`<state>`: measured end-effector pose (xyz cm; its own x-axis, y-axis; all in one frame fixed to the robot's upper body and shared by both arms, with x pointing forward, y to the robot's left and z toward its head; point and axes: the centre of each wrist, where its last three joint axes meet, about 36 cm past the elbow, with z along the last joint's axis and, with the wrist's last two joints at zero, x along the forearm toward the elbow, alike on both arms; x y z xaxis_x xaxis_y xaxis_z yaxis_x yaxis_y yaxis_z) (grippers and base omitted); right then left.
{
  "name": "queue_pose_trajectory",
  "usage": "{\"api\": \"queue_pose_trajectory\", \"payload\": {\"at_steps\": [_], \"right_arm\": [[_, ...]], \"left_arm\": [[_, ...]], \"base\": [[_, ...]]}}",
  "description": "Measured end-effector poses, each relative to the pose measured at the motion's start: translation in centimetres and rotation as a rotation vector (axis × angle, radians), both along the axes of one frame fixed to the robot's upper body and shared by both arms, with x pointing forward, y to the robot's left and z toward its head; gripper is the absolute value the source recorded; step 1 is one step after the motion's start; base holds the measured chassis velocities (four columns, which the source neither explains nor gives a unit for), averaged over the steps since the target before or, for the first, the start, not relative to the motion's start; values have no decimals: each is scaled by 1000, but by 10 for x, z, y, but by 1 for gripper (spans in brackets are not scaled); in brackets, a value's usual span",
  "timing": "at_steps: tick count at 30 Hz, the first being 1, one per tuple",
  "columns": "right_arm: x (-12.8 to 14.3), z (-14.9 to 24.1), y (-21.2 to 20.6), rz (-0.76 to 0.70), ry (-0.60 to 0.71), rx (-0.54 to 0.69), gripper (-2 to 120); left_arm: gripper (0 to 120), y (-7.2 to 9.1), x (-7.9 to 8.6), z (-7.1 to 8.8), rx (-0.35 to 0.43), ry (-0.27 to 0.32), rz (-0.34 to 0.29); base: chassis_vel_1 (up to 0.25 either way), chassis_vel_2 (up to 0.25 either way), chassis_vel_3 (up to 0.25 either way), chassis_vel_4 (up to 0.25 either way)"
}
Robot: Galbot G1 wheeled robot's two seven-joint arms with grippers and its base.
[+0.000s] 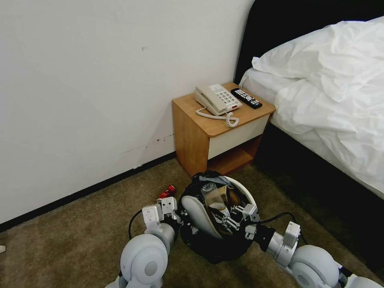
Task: Pick up the trash bin, then pick up the garbage from the floor and place it into the trash bin.
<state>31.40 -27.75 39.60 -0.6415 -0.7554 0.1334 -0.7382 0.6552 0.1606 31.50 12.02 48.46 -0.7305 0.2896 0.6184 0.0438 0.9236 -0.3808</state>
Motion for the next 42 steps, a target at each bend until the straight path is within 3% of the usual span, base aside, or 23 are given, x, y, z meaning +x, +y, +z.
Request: {"api": "queue_pose_trajectory", "payload": {"at_steps": [12,17,24,27,32,42], "right_arm": [[0,-3,0,-2,0,-2,29],[-1,0,2,3,-6,3,51],[-1,7,3,12,-19,5,71],[-1,14,4,19,-30,11,88],[0,18,4,22,-37,11,97],[0,27,5,38,-51,24,99]], "left_arm": [[0,0,-2,1,-9,2,1],[0,1,-2,1,-5,0,4],[0,1,0,0,-2,-1,8],[0,1,1,-2,6,-1,13],[0,1,2,-3,9,0,15],[0,1,8,-9,22,4,28]], "base": [[0,0,0,0],[0,0,0,0],[0,0,0,0],[0,0,0,0],[0,0,0,0],[0,0,0,0]]}}
